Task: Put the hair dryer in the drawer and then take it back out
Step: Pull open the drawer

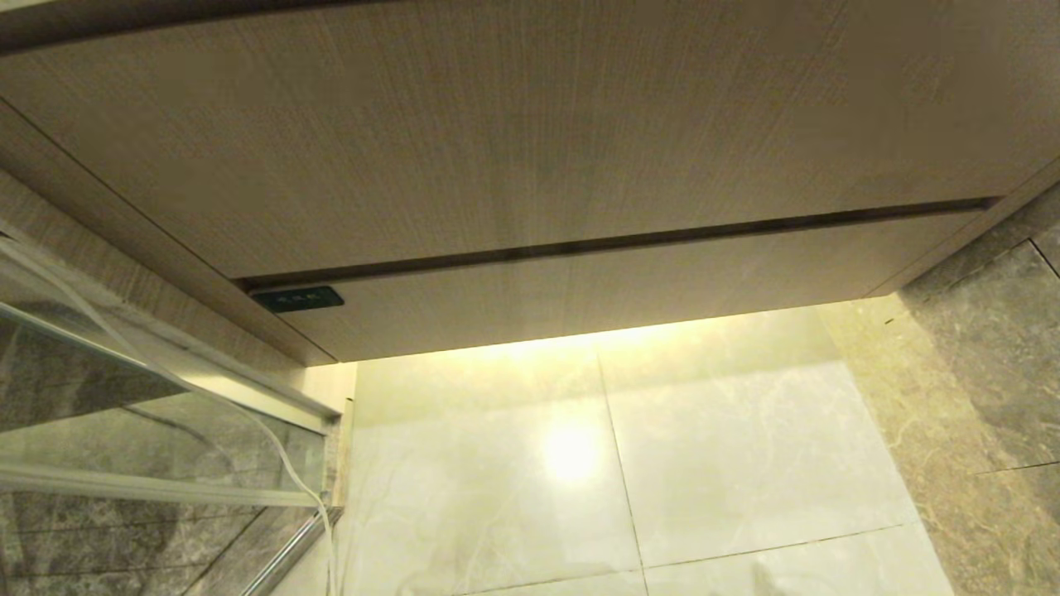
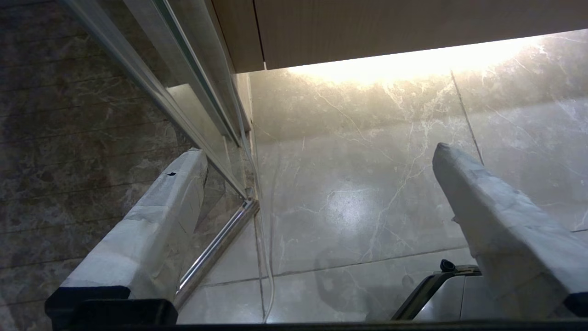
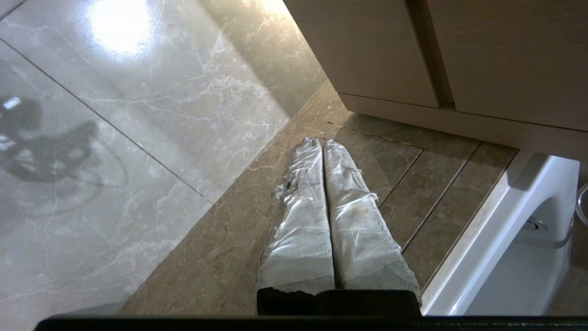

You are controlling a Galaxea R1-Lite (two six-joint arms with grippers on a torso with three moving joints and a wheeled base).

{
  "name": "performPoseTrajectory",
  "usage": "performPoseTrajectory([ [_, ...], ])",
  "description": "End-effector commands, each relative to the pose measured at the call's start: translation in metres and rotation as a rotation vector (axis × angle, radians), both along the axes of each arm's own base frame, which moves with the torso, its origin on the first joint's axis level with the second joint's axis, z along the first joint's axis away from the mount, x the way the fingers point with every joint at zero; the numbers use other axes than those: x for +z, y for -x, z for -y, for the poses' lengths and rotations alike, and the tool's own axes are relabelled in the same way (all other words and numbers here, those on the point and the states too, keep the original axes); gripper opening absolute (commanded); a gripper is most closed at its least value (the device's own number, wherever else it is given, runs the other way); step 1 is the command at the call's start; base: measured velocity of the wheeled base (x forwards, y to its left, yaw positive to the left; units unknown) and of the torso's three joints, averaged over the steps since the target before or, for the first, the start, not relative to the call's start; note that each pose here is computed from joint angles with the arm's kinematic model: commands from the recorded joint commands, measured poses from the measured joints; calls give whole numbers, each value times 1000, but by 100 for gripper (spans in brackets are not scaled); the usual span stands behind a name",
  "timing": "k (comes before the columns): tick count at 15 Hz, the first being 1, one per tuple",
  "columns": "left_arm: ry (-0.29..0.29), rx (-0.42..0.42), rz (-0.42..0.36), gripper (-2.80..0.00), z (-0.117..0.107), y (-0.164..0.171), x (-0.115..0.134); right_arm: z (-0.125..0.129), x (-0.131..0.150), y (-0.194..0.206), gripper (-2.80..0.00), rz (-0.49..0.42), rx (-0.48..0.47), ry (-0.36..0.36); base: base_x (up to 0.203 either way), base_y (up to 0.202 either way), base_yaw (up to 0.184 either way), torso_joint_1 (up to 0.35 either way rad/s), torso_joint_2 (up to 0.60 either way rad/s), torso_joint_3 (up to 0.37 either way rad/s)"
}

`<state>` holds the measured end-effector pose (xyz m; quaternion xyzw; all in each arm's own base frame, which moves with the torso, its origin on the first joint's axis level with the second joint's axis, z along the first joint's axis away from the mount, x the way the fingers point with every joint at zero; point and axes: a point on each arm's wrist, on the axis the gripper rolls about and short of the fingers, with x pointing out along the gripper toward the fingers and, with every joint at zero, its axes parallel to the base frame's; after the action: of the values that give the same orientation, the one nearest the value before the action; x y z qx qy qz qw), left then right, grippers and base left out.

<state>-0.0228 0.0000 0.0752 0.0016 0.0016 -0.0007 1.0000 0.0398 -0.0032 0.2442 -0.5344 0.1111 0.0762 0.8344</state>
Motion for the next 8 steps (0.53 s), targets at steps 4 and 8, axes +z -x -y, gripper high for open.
performPoseTrajectory([
  [4,0,0,0,0,0,0,0,0,0,0,-280,-1,3,6,0,0,0,0,0,0],
  [8,0,0,0,0,0,0,0,0,0,0,-280,-1,3,6,0,0,0,0,0,0],
])
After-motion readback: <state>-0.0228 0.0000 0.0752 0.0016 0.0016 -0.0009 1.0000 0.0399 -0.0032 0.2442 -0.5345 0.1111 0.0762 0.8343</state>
